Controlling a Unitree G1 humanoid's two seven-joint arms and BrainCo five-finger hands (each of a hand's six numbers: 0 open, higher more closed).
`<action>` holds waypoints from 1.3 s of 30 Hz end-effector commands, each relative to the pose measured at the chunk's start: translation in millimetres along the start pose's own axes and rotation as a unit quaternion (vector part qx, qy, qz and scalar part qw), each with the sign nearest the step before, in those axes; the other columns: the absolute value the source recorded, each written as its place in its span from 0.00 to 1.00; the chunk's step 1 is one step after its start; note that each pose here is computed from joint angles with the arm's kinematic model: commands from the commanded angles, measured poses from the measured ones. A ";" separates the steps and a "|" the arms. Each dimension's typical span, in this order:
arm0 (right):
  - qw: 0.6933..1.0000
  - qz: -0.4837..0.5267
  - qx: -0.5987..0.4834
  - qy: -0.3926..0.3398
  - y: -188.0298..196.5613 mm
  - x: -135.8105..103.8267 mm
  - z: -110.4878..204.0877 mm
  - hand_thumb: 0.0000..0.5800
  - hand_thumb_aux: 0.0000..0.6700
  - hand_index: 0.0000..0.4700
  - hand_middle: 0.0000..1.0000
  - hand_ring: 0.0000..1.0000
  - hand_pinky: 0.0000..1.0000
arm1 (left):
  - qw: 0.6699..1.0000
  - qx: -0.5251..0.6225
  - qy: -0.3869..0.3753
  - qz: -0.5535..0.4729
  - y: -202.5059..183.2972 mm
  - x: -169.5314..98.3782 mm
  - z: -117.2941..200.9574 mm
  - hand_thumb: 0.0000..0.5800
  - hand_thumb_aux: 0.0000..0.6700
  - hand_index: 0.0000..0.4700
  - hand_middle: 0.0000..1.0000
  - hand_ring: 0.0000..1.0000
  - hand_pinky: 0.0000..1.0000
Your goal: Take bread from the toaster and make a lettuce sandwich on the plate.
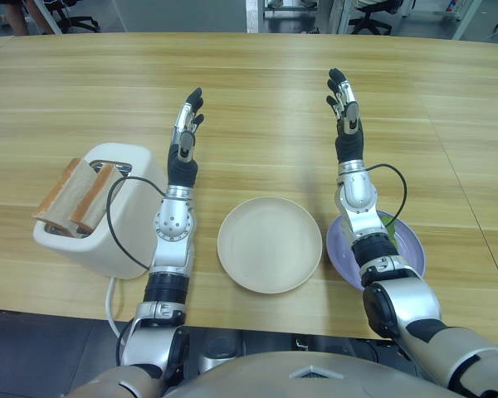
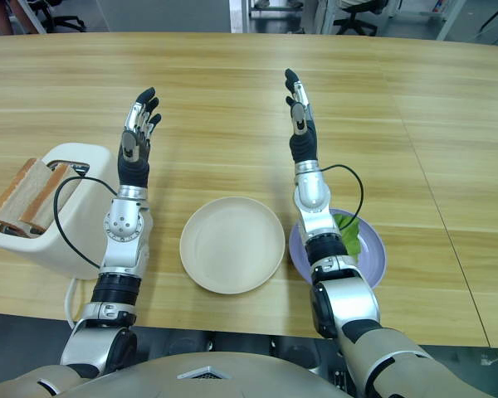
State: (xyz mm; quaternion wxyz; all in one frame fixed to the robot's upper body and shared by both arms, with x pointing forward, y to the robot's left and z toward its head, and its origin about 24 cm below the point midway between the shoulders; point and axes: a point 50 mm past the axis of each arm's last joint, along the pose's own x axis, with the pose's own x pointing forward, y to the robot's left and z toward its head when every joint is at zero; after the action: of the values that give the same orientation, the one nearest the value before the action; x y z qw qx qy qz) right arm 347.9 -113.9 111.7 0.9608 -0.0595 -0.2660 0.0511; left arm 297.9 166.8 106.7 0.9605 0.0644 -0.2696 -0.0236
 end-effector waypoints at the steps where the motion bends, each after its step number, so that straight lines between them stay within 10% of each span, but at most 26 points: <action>1: 1.000 -0.001 0.001 0.004 -1.1 0.1 -0.8 0.00 0.00 0.00 0.00 0.00 0.00 | 1.000 0.002 0.005 -0.004 -1.1 -1.9 -1.0 0.00 0.00 0.00 0.00 0.00 0.00; 18: 1.000 -0.008 0.002 0.000 -3.0 0.4 0.3 0.00 0.00 0.00 0.00 0.00 0.00 | 1.000 -0.005 -0.017 0.000 4.8 0.5 11.4 0.00 0.00 0.00 0.00 0.00 0.00; 23: 1.000 -0.008 0.002 0.000 -3.1 0.1 0.5 0.00 0.00 0.00 0.00 0.00 0.00 | 0.994 -0.007 -0.100 -0.030 9.9 -0.8 63.5 0.00 0.00 0.00 0.00 0.00 0.00; 39: 1.000 -0.016 0.005 -0.001 -2.4 -5.3 0.8 0.00 0.00 0.00 0.00 0.00 0.00 | 0.876 0.481 -0.035 0.001 145.4 -31.2 173.8 0.00 0.00 0.00 0.00 0.00 0.00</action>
State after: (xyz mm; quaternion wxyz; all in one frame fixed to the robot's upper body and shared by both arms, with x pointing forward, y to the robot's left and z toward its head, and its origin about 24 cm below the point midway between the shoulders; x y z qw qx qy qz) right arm 344.8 -115.2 111.7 0.9601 -0.0536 -0.2713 0.0419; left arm 186.3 272.6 254.7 0.8230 0.4549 -0.3345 0.0619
